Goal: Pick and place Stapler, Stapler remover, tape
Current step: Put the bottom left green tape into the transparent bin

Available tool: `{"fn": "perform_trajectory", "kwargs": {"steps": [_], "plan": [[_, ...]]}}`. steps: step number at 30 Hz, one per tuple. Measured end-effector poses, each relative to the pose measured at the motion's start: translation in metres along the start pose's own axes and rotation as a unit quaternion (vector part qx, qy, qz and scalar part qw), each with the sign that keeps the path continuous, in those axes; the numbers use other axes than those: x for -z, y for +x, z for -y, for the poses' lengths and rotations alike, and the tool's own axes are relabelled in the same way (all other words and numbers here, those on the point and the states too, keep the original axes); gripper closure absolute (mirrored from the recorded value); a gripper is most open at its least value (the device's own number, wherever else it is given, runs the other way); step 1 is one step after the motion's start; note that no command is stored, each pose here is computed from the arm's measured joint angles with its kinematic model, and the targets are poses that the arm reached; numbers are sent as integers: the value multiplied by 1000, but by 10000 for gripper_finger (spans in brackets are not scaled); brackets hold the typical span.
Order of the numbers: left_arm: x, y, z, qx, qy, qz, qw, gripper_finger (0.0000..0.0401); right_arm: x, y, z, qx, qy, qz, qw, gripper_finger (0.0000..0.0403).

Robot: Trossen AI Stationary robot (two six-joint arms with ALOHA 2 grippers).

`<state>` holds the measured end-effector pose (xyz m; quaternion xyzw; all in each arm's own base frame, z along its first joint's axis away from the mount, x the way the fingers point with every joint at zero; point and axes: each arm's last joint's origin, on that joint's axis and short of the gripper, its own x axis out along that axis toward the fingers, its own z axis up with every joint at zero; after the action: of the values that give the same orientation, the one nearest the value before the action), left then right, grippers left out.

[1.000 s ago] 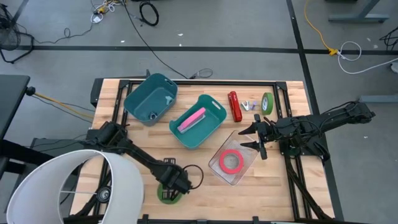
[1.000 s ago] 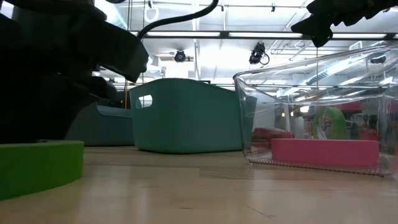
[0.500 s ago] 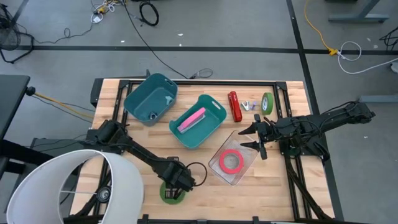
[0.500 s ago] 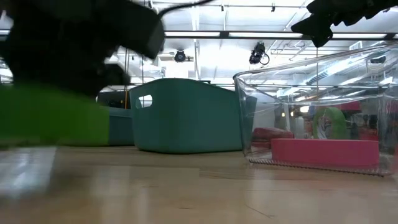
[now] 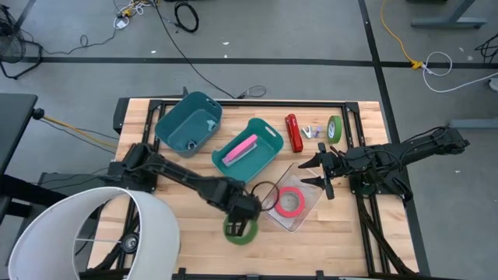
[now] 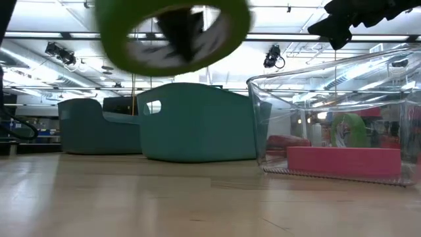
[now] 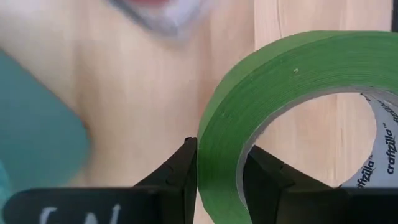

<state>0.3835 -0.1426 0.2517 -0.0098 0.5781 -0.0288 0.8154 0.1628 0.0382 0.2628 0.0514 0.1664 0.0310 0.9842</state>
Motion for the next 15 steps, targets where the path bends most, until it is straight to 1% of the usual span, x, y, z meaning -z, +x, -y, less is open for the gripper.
{"fn": "perform_trajectory", "kwargs": {"steps": [3, 7, 12, 15], "plan": [[-13, -10, -8, -4, 6, 35, 999, 298, 0, 0, 0, 0, -7, 0, 1000, 172], [-26, -18, -21, -4, -1, 67, 998, 298, 0, 0, 0, 0, -23, 1, 1000, 172], [-36, -20, -37, -4, -13, 100, 995, 299, -3, -4, 0, -2, -28, 15, 999, 172], [-42, -21, -45, 2, -22, 118, 993, 299, -6, -10, 1, -5, -25, 29, 999, 181]]}}
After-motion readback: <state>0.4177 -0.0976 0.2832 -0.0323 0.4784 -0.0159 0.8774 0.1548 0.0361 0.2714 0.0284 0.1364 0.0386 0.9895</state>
